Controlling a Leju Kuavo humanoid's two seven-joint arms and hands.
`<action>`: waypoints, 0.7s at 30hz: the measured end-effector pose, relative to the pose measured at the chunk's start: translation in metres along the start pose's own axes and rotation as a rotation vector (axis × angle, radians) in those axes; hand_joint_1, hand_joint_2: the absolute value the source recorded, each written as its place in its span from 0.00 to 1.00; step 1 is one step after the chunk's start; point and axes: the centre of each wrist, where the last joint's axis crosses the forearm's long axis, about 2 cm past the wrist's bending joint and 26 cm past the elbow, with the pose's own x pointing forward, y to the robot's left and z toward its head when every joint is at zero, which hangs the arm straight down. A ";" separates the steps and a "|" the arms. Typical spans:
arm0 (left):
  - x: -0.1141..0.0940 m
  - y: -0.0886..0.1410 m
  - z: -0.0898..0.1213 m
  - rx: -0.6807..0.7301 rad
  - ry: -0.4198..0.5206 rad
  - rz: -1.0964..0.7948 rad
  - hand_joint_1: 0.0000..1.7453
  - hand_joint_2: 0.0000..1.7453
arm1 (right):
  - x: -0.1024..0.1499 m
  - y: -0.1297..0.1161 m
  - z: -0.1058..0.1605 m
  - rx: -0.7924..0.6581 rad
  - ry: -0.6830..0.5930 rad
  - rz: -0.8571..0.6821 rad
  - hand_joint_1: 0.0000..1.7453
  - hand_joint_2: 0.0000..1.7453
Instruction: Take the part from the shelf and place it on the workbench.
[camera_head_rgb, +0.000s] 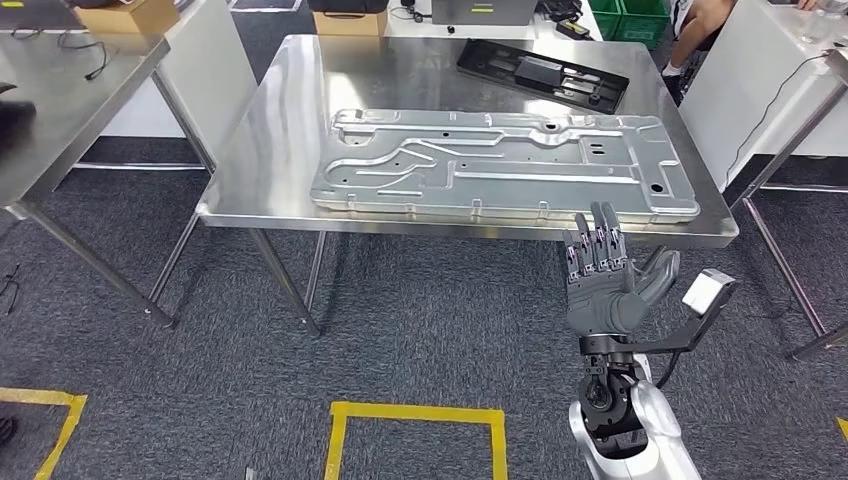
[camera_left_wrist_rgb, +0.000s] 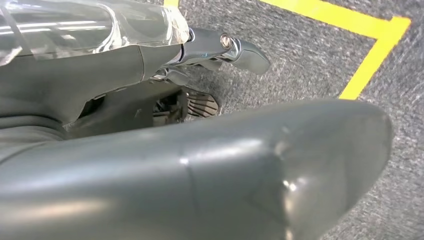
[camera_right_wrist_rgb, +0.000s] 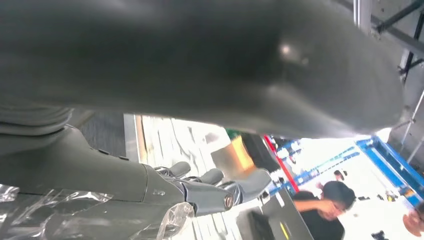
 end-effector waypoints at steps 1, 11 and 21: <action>-0.001 0.001 0.001 0.001 0.003 -0.001 0.00 0.00 | 0.000 0.000 0.000 0.002 -0.001 -0.001 0.00 0.00; -0.005 0.001 0.002 0.001 0.009 -0.009 0.00 0.00 | -0.001 0.001 0.001 0.000 0.002 -0.003 0.00 0.00; -0.005 0.002 0.002 0.000 0.005 -0.013 0.00 0.00 | -0.001 0.003 -0.001 0.007 0.003 -0.007 0.00 0.00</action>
